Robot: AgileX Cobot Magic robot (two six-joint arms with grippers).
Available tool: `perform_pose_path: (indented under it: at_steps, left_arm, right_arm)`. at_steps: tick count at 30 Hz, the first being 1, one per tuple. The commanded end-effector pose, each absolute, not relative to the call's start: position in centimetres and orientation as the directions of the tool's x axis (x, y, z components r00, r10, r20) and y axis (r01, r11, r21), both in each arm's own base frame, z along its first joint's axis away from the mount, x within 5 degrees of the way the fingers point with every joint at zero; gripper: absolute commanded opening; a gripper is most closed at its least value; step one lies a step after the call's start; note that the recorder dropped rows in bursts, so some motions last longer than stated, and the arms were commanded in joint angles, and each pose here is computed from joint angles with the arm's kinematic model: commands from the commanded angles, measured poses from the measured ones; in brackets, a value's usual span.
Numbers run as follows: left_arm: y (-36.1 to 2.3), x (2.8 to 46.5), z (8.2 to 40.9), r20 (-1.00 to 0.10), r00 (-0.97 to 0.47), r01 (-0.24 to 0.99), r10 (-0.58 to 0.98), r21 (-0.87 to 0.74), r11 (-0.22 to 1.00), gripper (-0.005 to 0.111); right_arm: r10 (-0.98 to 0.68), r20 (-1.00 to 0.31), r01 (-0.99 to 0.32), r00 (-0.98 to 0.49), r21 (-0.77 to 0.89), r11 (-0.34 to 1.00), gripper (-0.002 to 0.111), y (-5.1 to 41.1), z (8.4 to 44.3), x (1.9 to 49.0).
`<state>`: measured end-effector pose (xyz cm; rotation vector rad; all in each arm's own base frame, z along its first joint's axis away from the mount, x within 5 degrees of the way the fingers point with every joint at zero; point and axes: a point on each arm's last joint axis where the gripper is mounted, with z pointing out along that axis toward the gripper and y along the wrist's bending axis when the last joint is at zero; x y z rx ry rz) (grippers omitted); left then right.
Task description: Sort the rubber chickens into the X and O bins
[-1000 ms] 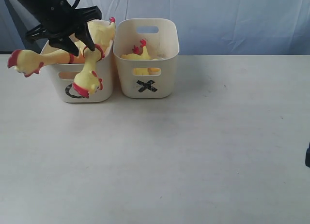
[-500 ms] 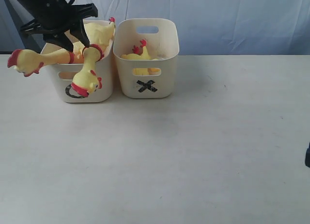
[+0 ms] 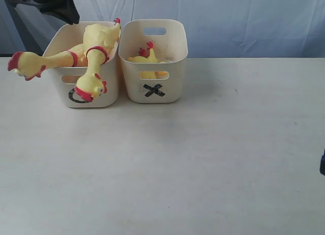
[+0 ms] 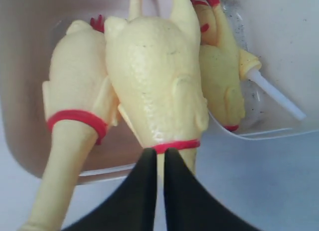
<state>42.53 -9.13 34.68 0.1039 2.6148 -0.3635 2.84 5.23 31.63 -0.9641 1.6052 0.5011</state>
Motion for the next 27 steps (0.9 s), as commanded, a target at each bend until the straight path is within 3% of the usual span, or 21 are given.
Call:
perform_pose_path:
  at_steps: [1,8,18,27]
  left_arm:
    - [-7.8,41.1,37.2,-0.528,-0.849,0.112,0.024,-0.135,0.984,0.000]
    - [-5.8,38.3,40.7,-0.593,-0.803,0.051,0.057,0.027,0.998,0.000]
    - [-4.3,30.9,43.8,-0.700,-0.712,0.048,0.065,0.045,0.998,0.000]
    - [-3.1,22.8,41.6,-0.795,-0.606,0.056,0.030,-0.005,0.998,0.000]
  right_arm:
    - [-0.313,-0.950,-0.791,-0.017,-0.179,0.585,0.000,5.2,31.6,2.9]
    - [-0.272,-0.962,-0.762,0.018,-0.189,0.619,0.000,5.1,32.2,3.2]
    - [-0.268,-0.963,-0.759,0.022,-0.190,0.623,0.000,5.0,32.2,3.3]
    - [-0.260,-0.965,-0.761,0.018,-0.182,0.622,0.000,5.1,32.2,3.2]
